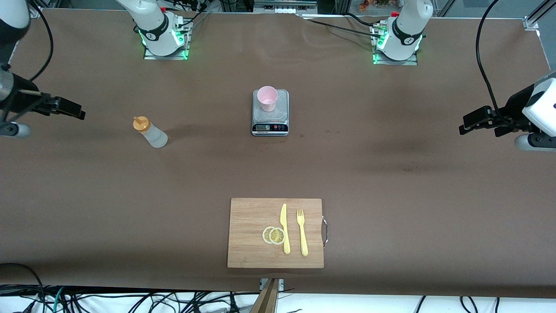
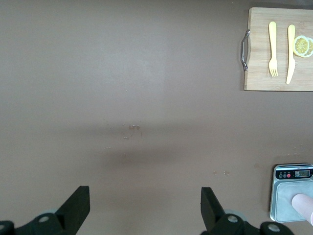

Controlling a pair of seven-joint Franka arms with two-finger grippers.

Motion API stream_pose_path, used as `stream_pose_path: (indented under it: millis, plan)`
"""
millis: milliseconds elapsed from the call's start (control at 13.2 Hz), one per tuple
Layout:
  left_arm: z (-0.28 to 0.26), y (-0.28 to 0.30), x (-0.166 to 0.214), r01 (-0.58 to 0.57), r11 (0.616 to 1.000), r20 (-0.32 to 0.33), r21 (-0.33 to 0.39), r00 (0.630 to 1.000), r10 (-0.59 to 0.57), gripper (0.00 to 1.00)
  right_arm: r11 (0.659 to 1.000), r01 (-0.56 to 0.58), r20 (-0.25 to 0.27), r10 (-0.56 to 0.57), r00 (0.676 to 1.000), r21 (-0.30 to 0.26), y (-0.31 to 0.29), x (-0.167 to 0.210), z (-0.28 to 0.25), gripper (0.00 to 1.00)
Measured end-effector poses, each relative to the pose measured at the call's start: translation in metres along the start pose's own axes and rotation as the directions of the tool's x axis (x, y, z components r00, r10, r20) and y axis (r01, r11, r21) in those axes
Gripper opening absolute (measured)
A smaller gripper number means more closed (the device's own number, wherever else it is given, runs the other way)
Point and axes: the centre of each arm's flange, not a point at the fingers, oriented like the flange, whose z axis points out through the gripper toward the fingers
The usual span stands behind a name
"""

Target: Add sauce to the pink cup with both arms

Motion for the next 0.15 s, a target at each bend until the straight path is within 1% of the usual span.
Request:
stream_pose_path:
  millis: [151]
  plan:
    - [0.0000,0.0000,0.0000,0.000,1.000,0.000,0.000,1.000,0.000,1.00,1.000,-0.010,-0.008,0.010,1.000,0.002,0.0071,-0.0006,-0.0071,1.00]
